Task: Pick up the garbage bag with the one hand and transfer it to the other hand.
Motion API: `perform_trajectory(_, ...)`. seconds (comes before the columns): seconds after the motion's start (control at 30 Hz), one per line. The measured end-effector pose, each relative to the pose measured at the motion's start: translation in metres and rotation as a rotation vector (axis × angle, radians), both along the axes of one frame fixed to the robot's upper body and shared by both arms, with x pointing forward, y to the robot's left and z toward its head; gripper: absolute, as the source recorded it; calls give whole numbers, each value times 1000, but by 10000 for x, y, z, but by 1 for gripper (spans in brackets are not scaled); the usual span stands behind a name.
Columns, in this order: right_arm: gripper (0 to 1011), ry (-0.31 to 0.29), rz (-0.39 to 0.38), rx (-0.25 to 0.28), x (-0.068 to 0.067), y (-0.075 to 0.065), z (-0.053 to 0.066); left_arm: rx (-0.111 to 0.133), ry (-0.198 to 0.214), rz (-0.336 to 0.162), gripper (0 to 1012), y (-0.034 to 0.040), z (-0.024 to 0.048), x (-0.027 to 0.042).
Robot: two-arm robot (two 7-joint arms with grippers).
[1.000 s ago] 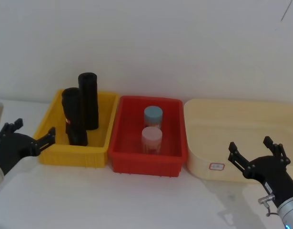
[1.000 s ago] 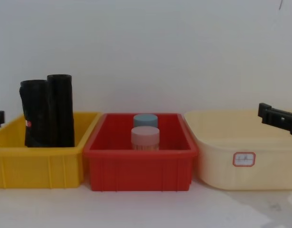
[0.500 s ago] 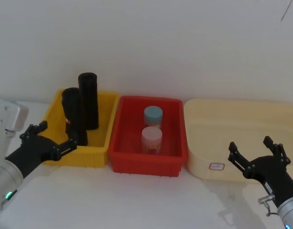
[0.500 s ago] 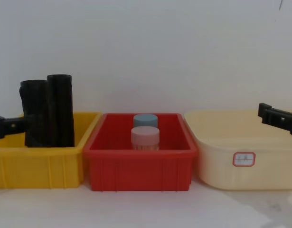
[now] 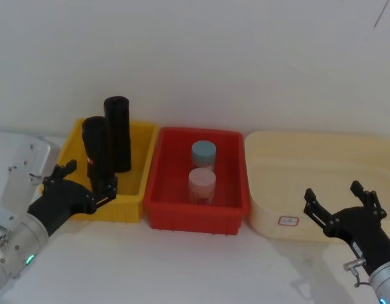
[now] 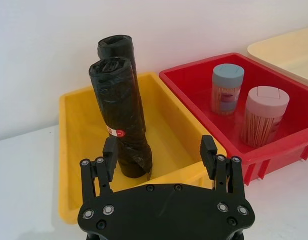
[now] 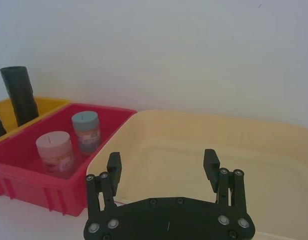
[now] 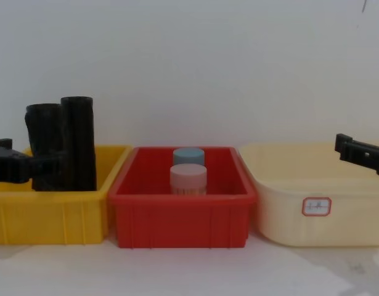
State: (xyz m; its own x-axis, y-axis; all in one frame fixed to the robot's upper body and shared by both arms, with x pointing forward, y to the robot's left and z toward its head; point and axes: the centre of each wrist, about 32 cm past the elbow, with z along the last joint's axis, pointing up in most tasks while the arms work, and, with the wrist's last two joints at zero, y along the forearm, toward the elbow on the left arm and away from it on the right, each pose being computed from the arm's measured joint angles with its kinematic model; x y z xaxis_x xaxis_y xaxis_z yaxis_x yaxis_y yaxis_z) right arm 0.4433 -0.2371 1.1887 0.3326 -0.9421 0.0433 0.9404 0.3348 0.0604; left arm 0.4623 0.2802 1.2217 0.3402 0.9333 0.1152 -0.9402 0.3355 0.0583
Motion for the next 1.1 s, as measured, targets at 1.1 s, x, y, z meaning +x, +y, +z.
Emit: perform_trajectory(1.1,1002,0,0,0,0,0,0,-46,74,82,1000,182,13,413)
